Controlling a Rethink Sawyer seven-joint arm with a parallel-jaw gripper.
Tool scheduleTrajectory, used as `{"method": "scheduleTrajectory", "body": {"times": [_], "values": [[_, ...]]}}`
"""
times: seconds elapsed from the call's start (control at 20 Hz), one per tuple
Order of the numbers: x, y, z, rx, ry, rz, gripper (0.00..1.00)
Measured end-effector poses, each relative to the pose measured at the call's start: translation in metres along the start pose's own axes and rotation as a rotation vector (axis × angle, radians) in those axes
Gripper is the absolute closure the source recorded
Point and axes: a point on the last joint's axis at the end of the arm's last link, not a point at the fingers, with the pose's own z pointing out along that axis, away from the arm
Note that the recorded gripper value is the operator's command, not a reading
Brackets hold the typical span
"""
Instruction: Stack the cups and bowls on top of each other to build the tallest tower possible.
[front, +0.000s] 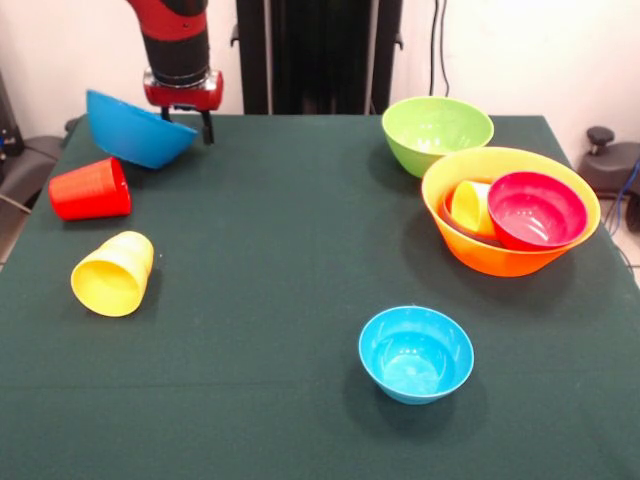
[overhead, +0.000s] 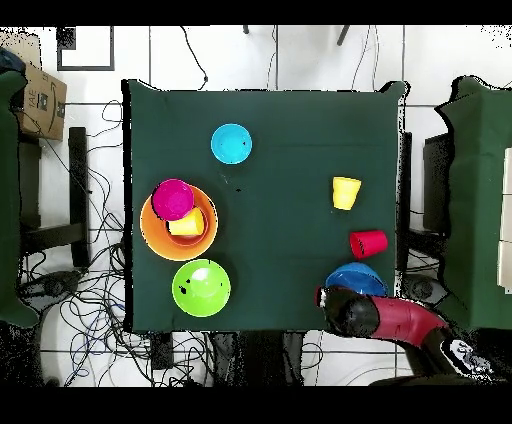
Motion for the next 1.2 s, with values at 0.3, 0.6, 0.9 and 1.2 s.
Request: {"method": "scheduleTrajectory", "body": {"times": [0.3,0.6,0.9,1.2], "values": [[-0.004,-0.015,-0.014,0.035,-0.022,0.013,0.00],[-0.003,-0.020,-0.015,0.054,-0.018,0.014,0.00],[0.002,-0.025,-0.007,0.061,-0.018,0.021,0.00],[0.007,-0.031,0.006,0.066,-0.022,0.032,0.00]]}}
